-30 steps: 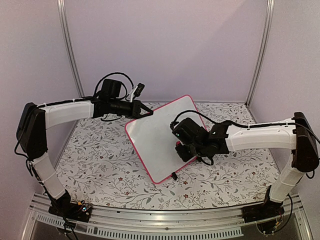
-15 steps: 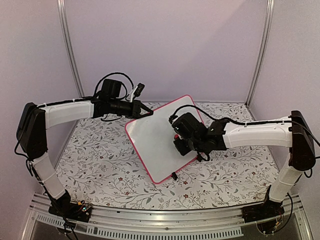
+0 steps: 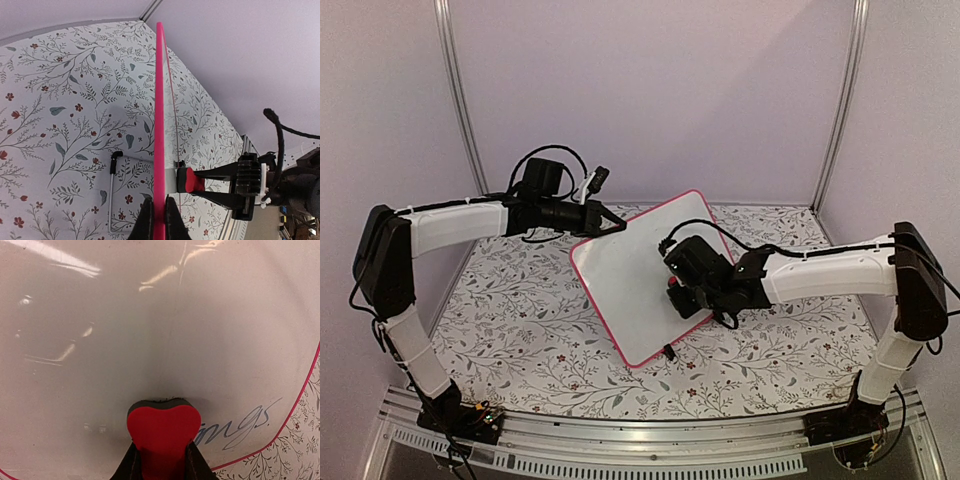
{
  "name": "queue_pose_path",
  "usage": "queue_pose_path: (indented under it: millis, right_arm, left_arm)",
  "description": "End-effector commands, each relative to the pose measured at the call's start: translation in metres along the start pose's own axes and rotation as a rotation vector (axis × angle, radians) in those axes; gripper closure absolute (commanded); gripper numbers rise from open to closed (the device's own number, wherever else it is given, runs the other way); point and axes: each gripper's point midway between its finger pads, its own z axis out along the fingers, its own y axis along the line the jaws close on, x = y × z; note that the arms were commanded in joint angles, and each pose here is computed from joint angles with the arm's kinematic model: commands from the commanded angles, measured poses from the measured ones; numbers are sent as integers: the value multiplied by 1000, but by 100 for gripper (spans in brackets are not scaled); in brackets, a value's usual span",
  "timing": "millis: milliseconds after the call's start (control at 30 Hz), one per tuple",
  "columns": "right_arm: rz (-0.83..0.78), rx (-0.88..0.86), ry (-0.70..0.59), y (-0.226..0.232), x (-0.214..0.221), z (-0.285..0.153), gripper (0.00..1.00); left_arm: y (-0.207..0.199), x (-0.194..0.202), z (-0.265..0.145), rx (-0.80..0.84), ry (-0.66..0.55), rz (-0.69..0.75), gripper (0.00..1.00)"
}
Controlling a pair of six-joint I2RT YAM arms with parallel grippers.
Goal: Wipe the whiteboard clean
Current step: Erase the whiteboard at the center of the board.
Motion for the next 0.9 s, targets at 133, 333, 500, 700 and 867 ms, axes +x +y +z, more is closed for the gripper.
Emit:
queue_pose_path:
  millis: [133,333,500,700,867]
  right_arm:
    - [-2,-15,98,3,42,13,100]
    - [0,-7,120,-2,56,11,100]
    - [-6,0,133,-5,61,9,100]
    - [-11,-8,151,-4,66,7,100]
    - [-2,-26,161,-2,70,6,100]
  left_arm:
    - [11,22,19,-37,56,-3,100]
    - [11,22,19,-37,57,-3,100]
    - [11,22,19,-38,56,-3,100]
    - [11,21,18,-39,54,-1,100]
    - [11,22,19,-36,56,-2,100]
